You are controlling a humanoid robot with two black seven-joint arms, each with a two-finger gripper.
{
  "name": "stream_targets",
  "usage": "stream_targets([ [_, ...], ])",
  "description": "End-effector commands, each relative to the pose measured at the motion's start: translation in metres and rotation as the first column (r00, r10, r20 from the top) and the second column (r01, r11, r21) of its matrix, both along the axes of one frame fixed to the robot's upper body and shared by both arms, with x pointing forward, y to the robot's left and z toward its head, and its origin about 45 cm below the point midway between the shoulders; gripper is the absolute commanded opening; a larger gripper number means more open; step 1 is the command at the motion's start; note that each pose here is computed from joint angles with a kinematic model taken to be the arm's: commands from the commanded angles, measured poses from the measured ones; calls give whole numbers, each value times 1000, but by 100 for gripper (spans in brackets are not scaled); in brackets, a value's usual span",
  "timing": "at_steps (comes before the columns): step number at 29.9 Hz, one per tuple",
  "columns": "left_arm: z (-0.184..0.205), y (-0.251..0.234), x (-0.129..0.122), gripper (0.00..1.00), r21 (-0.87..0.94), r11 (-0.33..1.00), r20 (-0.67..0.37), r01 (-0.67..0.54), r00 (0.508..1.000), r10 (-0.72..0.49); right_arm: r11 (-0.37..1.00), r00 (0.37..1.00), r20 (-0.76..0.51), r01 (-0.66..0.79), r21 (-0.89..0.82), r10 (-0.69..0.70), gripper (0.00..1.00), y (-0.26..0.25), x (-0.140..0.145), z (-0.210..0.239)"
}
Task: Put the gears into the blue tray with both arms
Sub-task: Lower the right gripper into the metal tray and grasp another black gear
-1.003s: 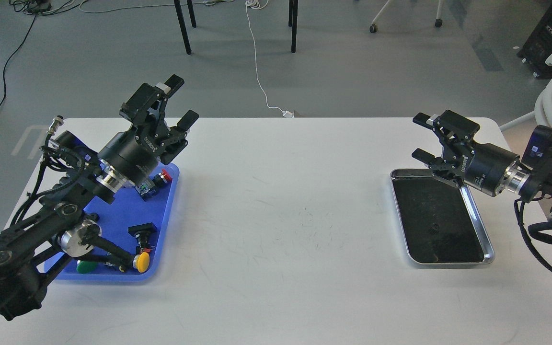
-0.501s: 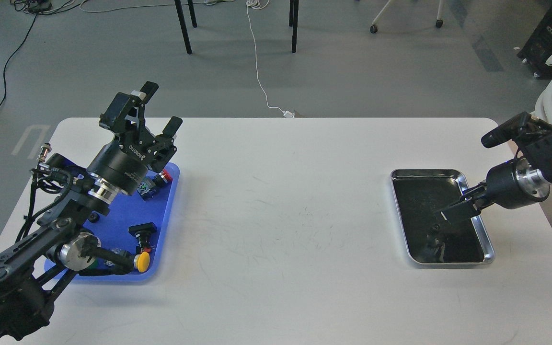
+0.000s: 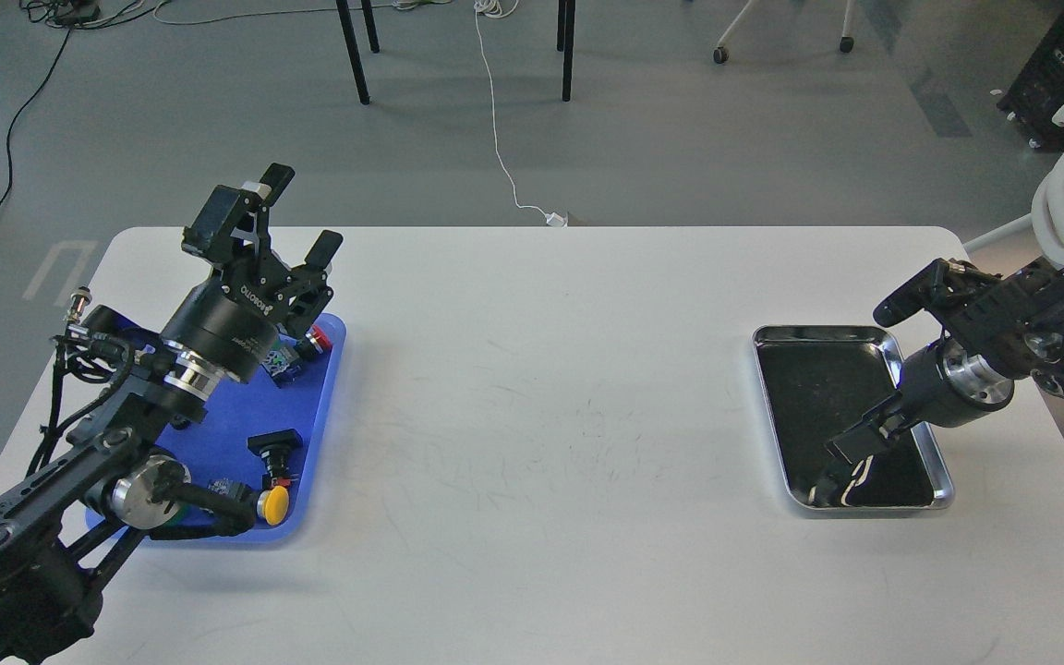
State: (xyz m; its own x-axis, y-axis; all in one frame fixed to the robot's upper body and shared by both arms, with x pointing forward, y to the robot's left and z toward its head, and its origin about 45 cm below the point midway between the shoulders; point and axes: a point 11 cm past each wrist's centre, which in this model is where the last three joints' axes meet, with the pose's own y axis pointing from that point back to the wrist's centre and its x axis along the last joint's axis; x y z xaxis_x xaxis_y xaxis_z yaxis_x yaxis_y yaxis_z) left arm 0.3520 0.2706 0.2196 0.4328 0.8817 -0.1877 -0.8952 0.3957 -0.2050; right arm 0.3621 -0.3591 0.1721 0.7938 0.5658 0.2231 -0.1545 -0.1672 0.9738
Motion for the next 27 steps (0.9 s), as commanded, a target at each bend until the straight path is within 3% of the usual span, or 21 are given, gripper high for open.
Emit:
stream_targets([
  [1,0,0,0,98,-2,1000,1,1,1000,-1,1000,1000,15,-15,3,15,77,4,4,-6],
  [11,0,0,0,98,-1,1000,-1,-1,1000,1,1000,1000,16,-20,12,19,68,3,-1,-17],
  [19,-1,-2,-1,98,-9,1000,-3,1,1000,-1,1000,1000,19,-9,8,9,66,-1,-1,-22],
  [27,-1,-1,-1,98,-4,1000,-3,-1,1000,1,1000,999,30,-17,13,17,48,1,0,-22],
])
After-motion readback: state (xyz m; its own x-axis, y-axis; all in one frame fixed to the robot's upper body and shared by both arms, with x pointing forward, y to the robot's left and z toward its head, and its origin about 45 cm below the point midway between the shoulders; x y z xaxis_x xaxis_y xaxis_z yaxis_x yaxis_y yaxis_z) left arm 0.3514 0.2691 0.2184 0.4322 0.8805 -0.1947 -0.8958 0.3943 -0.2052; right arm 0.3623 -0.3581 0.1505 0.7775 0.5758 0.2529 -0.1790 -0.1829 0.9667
